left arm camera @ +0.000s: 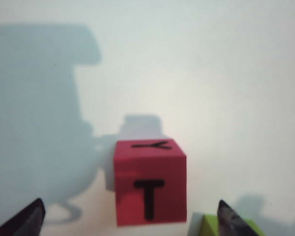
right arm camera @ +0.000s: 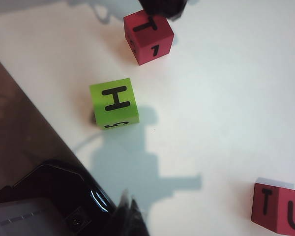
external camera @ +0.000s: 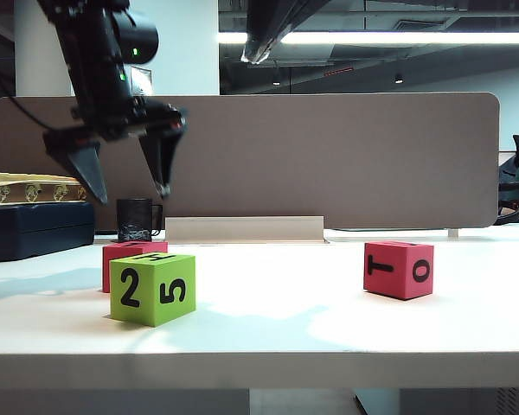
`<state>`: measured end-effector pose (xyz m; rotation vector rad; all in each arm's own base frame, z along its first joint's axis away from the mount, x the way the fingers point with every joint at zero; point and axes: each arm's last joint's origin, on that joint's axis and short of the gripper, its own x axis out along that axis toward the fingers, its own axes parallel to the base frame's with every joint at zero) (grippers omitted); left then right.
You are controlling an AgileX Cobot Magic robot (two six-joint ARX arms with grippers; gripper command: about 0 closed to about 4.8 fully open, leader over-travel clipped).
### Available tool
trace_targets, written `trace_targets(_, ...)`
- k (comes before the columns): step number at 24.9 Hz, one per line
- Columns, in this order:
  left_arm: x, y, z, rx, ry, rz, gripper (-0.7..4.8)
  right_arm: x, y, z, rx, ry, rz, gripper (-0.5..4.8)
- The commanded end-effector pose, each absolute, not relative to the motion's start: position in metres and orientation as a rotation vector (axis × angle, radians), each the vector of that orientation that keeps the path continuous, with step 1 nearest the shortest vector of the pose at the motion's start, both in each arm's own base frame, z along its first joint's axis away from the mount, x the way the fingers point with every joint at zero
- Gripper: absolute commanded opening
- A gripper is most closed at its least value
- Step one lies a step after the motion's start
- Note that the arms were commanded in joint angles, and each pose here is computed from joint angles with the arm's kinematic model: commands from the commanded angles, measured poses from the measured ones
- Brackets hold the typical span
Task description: Select the appropriate blocks from the scattered letter blocks on the table and arrange them in a row to spell out "THU".
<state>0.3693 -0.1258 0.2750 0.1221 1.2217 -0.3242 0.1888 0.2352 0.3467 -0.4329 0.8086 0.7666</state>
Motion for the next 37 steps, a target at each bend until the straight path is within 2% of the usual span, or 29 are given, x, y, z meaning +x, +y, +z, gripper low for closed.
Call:
trace_targets(1,0.352,-0.121,0.285,0.189,1.355,-0.34,4.79,0.188,0.233,0.35,-0.442,0.801,0.744,-0.05)
trace_targets(2,0.347,-0.122,0.286,0.203,1.379,-0.349,4.79,0.188,0.233,0.35,-0.445,0.798,0.734,-0.05)
trace_targets(4,0.338,-0.131,0.287,0.232,1.424,-0.386,4.46,0.189,0.233,0.35,-0.442,0.792,0.734,-0.05)
trace_targets(9,0.323,-0.16,0.286,0.262,1.44,-0.531,4.46,0.189,0.234,0.351,-0.438,0.785,0.735,-0.05)
trace_targets(15,0.307,-0.192,0.28,0.352,1.427,-0.591,4.46,0.188,0.232,0.349,-0.448,0.804,0.733,-0.05)
trace_targets(17,0.302,-0.194,0.269,0.419,1.447,-0.55,4.46,0.187,0.231,0.348,-0.457,0.819,0.731,-0.05)
trace_targets(24,0.293,-0.189,0.231,0.406,1.449,-0.557,4.43,0.182,0.223,0.358,-0.462,0.78,0.695,-0.05)
trace_targets(34,0.291,-0.189,0.227,0.353,1.373,-0.598,4.42,0.158,0.194,0.388,-0.396,0.704,0.691,-0.05)
trace_targets(37,0.291,-0.189,0.226,0.351,1.364,-0.599,4.23,0.151,0.183,0.395,-0.388,0.688,0.672,-0.05)
